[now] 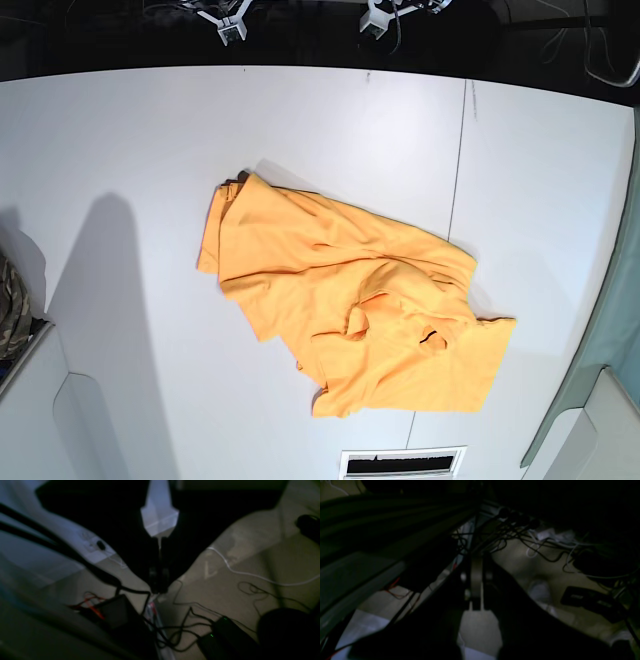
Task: Layout the t-shirt on the table in an organized manner, then fold the t-shirt properly
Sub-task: 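Move both grippers from rest toward the crumpled orange t-shirt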
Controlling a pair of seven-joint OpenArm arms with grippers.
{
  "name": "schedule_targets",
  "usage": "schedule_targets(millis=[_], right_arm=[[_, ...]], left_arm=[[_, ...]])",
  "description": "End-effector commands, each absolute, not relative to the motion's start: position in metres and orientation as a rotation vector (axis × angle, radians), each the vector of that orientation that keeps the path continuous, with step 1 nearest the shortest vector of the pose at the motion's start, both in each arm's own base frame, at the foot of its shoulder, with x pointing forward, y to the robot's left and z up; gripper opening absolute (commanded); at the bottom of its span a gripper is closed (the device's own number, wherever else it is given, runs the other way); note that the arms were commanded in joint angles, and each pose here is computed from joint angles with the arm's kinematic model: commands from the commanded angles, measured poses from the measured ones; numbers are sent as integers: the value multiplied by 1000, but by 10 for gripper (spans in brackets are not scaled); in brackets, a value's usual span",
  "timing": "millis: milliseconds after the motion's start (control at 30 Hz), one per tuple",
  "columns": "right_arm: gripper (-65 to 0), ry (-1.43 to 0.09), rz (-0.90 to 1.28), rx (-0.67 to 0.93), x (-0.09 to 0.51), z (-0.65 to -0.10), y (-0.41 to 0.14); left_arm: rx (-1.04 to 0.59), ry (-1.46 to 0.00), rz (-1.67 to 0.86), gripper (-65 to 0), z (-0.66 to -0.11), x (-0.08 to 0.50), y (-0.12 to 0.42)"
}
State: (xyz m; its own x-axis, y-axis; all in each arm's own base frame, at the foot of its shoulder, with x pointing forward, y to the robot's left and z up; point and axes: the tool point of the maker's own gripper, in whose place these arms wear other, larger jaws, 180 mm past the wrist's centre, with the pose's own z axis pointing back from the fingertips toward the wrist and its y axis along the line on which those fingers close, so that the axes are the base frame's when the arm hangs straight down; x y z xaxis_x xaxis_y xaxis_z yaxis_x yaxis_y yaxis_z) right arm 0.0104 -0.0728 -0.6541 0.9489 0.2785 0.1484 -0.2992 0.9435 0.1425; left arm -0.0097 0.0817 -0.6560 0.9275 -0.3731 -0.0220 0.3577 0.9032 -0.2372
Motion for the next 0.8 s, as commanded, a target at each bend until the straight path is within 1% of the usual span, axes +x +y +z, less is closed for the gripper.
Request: schedule_targets(millis=[0, 33, 133, 167, 200, 333, 467, 667, 767], right_arm=[[-644, -143, 294, 172, 8, -652, -72], [-644, -154, 293, 173, 6, -650, -71], [-644, -187, 290, 177, -3, -641, -69], [-644, -200, 283, 179, -5, -638, -69], [-644, -212, 271, 188, -8, -633, -69], [-644, -287, 210, 229, -5, -612, -69], [-644, -375, 197, 281, -1, -579, -72], [-644, -548, 246, 489, 17, -500, -55], [-644, -658, 275, 549, 36, -454, -50]], left_arm=[[-232, 61, -382, -650, -655, -11, 86], [-229, 51, -385, -623, -654, -11, 90], [-229, 22, -356, -513, -649, -13, 97], [-230, 8, -349, -489, -647, -13, 99], [-229, -5, -345, -479, -645, -13, 102], [-229, -48, -357, -479, -631, -12, 109], [-207, -117, -358, -479, -610, -1, 124], [-129, -335, -263, -479, -556, 45, 160], [-86, -432, -237, -479, -520, 68, 181]])
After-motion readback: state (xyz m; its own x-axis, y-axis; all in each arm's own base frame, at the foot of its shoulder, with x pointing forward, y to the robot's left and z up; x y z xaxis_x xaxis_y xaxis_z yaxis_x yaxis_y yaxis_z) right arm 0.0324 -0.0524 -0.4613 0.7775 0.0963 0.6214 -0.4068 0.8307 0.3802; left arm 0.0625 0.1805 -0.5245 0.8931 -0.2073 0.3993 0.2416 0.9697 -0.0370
